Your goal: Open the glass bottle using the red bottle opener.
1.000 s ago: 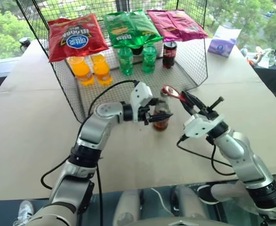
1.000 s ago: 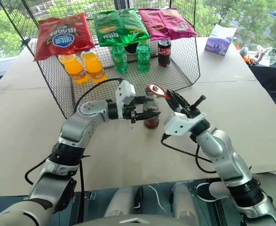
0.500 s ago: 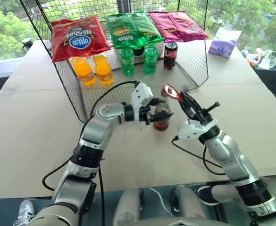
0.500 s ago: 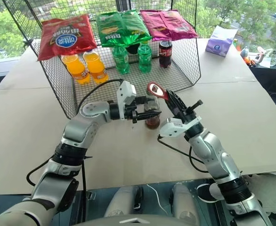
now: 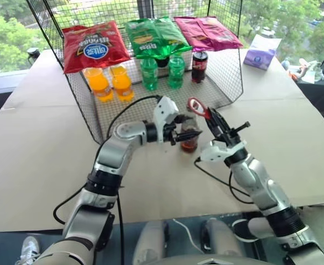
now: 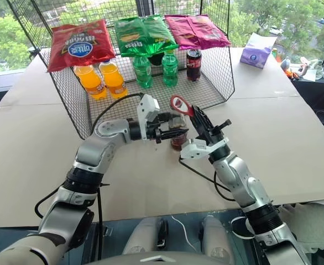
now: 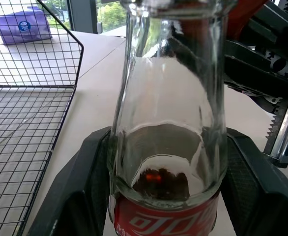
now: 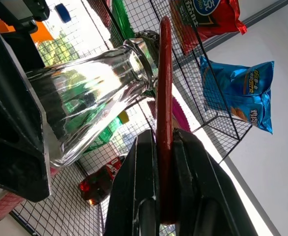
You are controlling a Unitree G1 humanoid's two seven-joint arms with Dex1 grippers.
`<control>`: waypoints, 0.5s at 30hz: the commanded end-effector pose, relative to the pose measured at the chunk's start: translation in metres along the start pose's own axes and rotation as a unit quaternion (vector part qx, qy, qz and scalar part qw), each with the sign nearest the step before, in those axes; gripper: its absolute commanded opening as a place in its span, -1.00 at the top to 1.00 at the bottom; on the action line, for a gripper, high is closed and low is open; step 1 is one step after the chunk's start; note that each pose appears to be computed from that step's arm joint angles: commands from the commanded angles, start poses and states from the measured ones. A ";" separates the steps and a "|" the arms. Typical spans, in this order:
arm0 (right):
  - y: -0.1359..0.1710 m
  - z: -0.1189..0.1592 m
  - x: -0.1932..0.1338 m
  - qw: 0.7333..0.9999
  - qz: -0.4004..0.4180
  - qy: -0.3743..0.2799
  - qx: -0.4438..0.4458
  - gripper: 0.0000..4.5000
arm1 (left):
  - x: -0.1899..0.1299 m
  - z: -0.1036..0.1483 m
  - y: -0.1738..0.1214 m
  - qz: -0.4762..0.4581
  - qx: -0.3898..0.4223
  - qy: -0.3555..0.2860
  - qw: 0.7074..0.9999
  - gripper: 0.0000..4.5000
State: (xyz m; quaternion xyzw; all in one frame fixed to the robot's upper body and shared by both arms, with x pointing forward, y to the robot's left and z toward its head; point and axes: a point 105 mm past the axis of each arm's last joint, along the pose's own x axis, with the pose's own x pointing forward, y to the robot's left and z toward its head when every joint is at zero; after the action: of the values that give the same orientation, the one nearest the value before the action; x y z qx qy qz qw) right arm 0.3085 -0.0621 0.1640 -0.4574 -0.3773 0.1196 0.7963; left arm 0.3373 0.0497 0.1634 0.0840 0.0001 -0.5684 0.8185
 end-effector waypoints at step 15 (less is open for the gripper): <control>-0.012 -0.027 -0.022 0.974 0.204 0.014 -0.097 1.00 | 0.007 0.006 -0.003 -0.021 0.043 0.022 0.999 -0.06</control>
State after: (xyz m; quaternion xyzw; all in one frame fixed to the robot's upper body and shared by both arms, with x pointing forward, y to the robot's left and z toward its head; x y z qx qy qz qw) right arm 0.3044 -0.0873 0.1835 -0.5628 -0.3485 0.1932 0.7242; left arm 0.3362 0.0457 0.1617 0.1123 0.0078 -0.5776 0.8085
